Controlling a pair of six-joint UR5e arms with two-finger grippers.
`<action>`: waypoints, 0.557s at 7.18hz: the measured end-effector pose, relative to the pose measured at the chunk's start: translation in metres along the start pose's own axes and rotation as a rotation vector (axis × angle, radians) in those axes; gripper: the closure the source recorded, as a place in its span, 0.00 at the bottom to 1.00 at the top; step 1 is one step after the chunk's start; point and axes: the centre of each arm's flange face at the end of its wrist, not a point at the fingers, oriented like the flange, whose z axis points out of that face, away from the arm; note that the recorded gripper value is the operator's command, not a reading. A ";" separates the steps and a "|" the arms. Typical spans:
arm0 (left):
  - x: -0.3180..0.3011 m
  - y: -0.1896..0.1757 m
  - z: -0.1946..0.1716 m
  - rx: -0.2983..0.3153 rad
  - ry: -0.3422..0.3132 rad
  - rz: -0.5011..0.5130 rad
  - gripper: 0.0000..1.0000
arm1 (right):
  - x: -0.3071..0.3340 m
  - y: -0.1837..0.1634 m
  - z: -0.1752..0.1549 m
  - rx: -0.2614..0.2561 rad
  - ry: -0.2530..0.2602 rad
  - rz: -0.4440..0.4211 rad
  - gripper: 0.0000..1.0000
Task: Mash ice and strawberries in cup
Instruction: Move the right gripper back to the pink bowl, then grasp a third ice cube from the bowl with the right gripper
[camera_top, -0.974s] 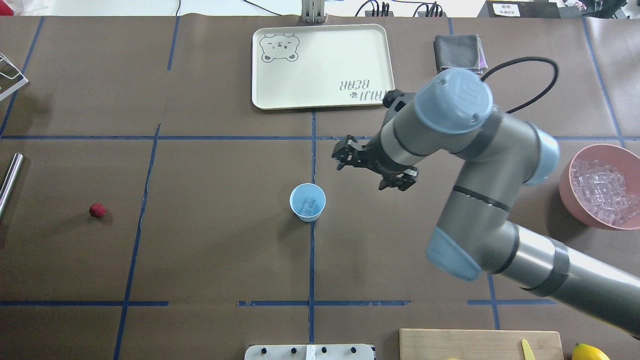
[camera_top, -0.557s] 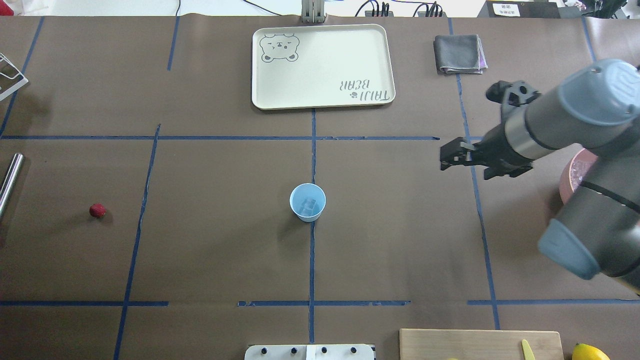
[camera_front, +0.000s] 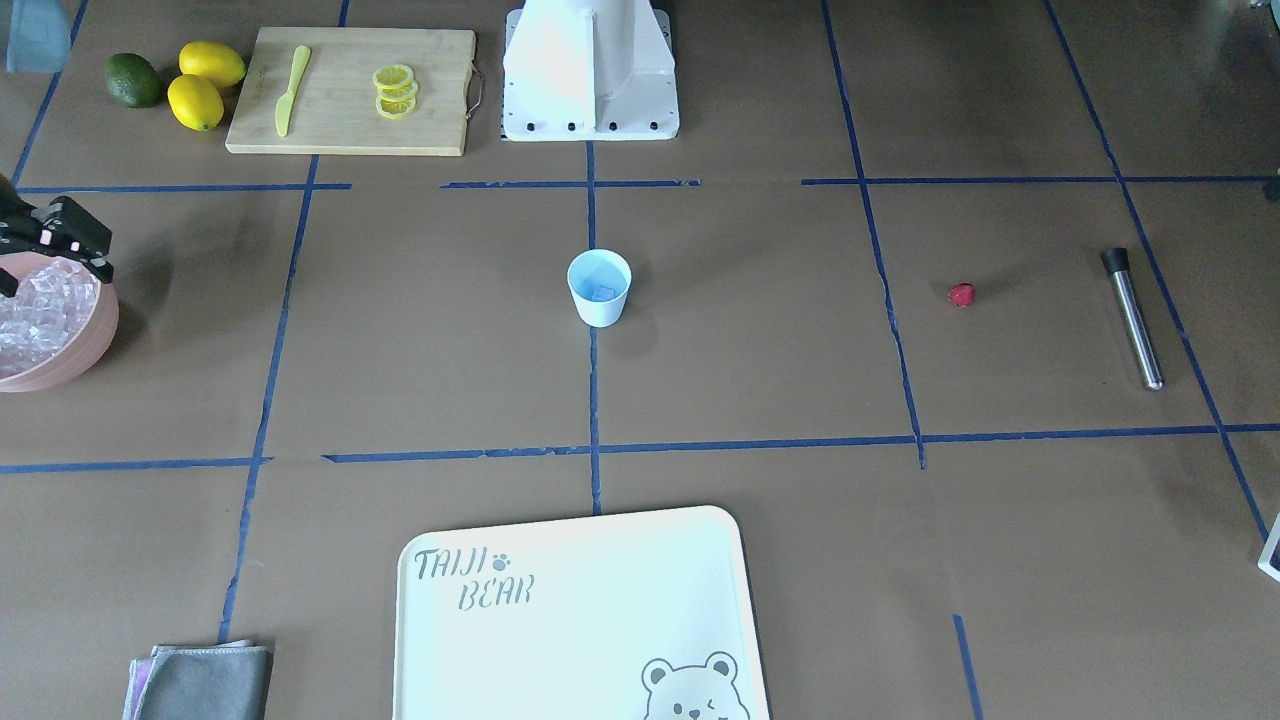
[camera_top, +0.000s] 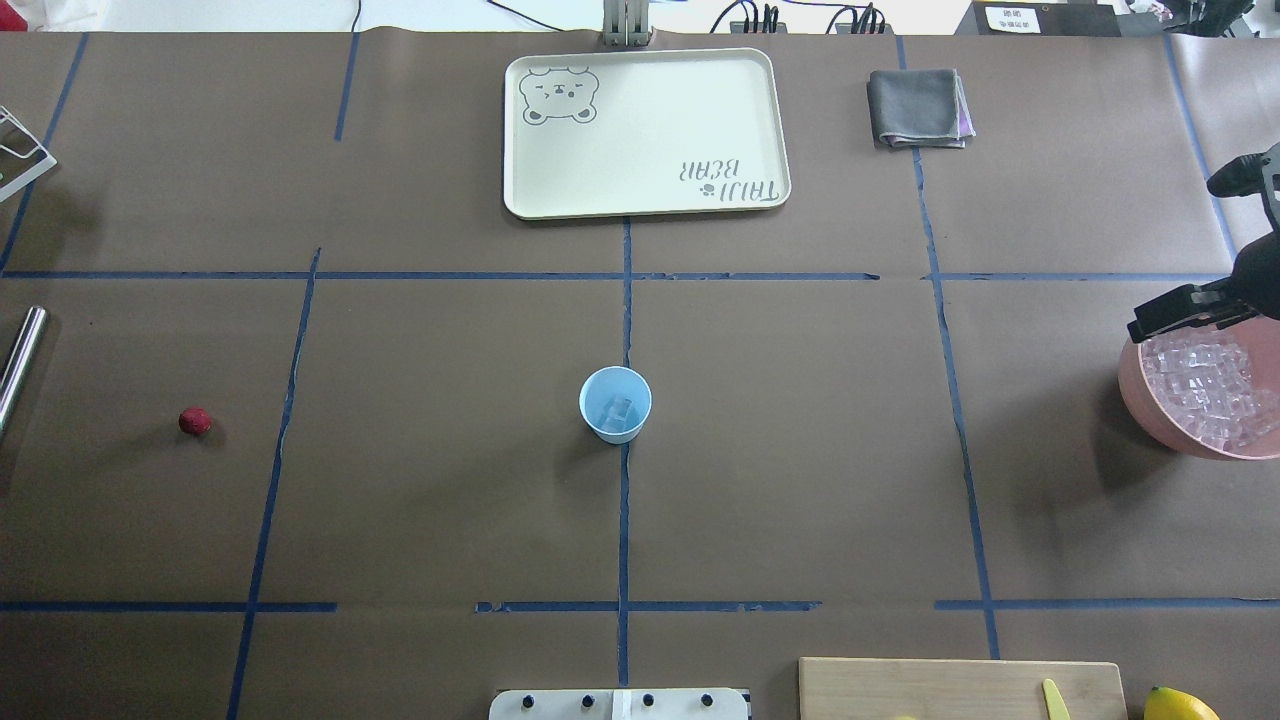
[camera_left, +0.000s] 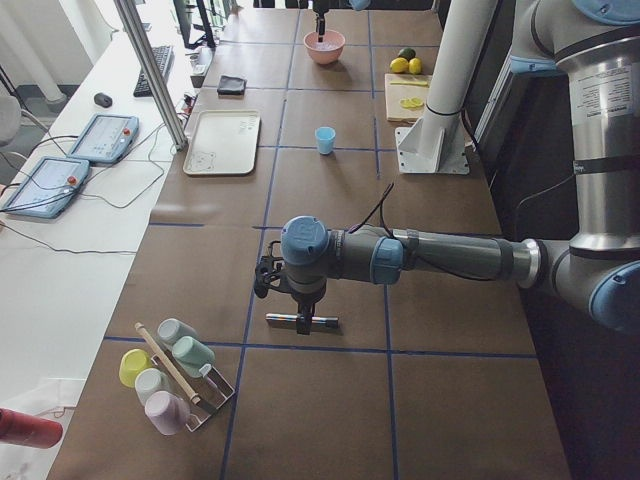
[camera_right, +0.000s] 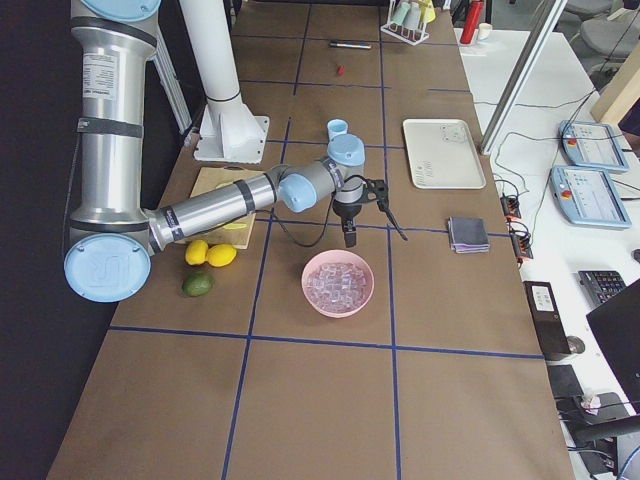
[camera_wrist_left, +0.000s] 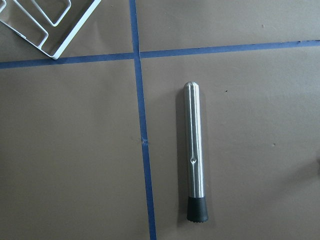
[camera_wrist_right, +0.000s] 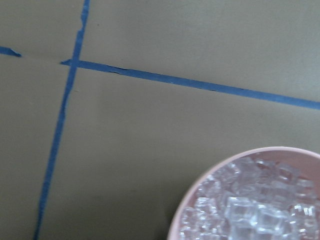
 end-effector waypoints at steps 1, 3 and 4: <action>0.000 0.000 0.000 0.000 0.000 0.001 0.00 | 0.027 0.002 0.007 -0.016 0.018 -0.097 0.01; 0.000 0.000 0.000 0.000 0.000 0.000 0.00 | 0.053 0.006 0.023 -0.052 0.031 -0.260 0.01; 0.000 0.000 0.000 0.000 -0.001 0.000 0.00 | 0.057 0.006 0.027 -0.062 0.031 -0.292 0.01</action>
